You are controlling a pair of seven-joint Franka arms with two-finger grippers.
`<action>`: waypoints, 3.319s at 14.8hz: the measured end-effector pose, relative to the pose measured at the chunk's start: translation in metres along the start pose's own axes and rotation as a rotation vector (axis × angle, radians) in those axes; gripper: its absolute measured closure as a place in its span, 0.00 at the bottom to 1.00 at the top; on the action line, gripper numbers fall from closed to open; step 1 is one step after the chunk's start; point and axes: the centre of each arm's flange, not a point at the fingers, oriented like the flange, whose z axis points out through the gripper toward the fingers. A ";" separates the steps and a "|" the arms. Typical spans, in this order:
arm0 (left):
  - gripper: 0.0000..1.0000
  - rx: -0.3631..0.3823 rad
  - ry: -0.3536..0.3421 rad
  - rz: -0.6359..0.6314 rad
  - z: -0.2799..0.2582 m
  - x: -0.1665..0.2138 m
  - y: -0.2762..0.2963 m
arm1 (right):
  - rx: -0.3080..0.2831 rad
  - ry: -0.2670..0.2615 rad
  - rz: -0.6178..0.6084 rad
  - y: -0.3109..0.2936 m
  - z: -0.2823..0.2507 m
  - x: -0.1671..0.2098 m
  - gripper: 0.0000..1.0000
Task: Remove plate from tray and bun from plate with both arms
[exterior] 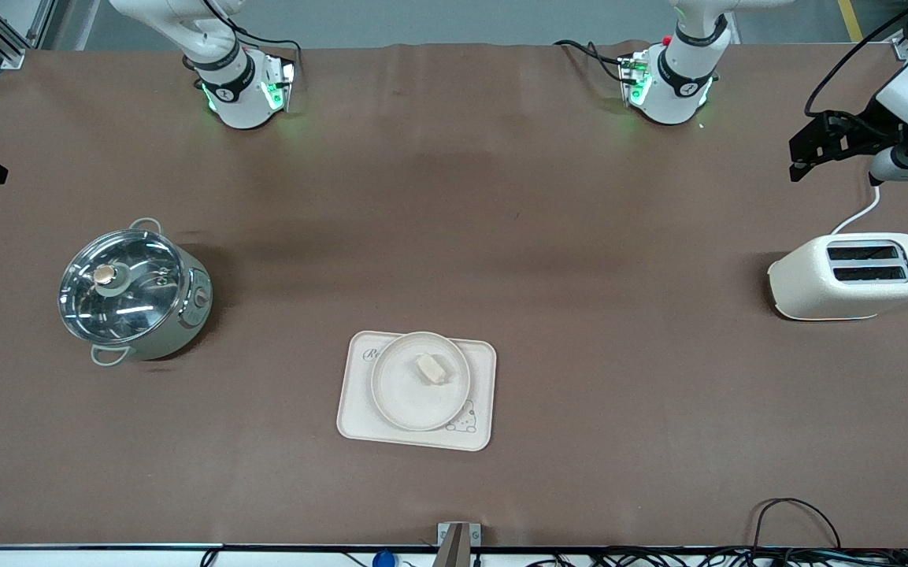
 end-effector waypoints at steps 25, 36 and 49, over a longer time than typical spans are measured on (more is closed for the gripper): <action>0.00 -0.003 0.003 -0.005 0.001 0.008 -0.003 | 0.043 0.031 -0.045 -0.031 0.024 0.015 0.00; 0.00 -0.003 0.004 -0.011 0.000 0.008 -0.007 | 0.198 0.024 0.132 -0.198 0.177 0.060 0.00; 0.00 -0.004 0.003 -0.026 0.001 0.009 -0.015 | 0.319 0.017 0.249 -0.324 0.409 0.101 0.01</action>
